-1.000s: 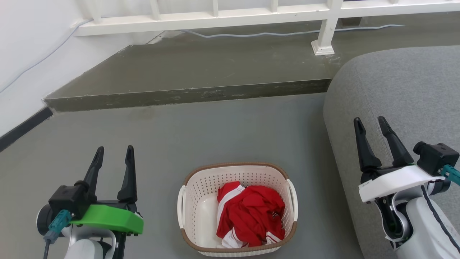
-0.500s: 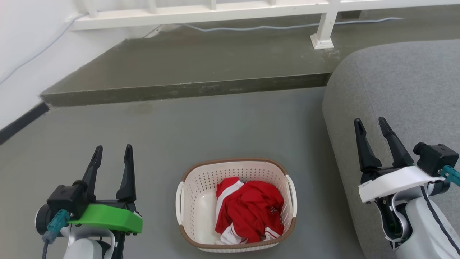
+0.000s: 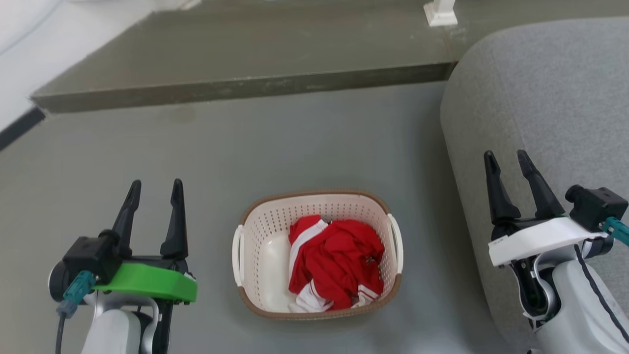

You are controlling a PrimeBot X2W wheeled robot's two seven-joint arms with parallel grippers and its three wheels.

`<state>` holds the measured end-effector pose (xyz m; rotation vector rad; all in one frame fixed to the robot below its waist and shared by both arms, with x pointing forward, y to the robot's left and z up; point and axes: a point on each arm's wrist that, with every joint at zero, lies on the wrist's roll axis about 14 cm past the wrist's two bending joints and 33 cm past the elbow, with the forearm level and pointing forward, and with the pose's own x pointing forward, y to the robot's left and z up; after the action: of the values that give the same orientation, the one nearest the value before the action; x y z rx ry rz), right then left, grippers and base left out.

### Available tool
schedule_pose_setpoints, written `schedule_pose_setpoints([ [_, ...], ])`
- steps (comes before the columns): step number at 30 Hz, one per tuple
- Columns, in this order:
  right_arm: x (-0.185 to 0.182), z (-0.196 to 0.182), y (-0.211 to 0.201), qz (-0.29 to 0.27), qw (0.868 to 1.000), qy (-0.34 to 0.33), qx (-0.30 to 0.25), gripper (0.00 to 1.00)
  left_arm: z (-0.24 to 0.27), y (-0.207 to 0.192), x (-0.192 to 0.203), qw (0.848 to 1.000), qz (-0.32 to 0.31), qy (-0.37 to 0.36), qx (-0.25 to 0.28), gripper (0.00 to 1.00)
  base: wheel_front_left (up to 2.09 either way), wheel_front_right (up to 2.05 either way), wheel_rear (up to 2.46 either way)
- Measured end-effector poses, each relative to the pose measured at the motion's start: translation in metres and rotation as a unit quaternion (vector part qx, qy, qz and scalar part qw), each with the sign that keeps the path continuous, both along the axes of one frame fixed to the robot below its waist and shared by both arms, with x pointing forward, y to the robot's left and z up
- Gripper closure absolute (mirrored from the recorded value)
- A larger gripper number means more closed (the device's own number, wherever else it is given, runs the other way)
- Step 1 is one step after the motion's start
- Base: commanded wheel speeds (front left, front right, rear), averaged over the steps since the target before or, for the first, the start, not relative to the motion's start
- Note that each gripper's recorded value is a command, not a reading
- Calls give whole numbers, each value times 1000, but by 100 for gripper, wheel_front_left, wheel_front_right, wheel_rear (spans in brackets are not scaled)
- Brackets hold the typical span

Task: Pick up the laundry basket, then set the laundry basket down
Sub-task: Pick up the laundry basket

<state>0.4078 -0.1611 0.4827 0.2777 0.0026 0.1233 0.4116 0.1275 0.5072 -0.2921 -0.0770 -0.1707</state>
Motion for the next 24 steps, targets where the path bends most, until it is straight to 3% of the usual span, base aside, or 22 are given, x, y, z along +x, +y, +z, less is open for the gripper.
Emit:
schedule_pose_setpoints([
  [10,18,-34,2,6,999,43,-5,0,-34,-14,20,999,-21,42,-4,0,0,0,0],
  [24,38,-124,10,22,987,160,-13,0,-121,-30,49,988,-46,149,3,0,0,0,0],
])
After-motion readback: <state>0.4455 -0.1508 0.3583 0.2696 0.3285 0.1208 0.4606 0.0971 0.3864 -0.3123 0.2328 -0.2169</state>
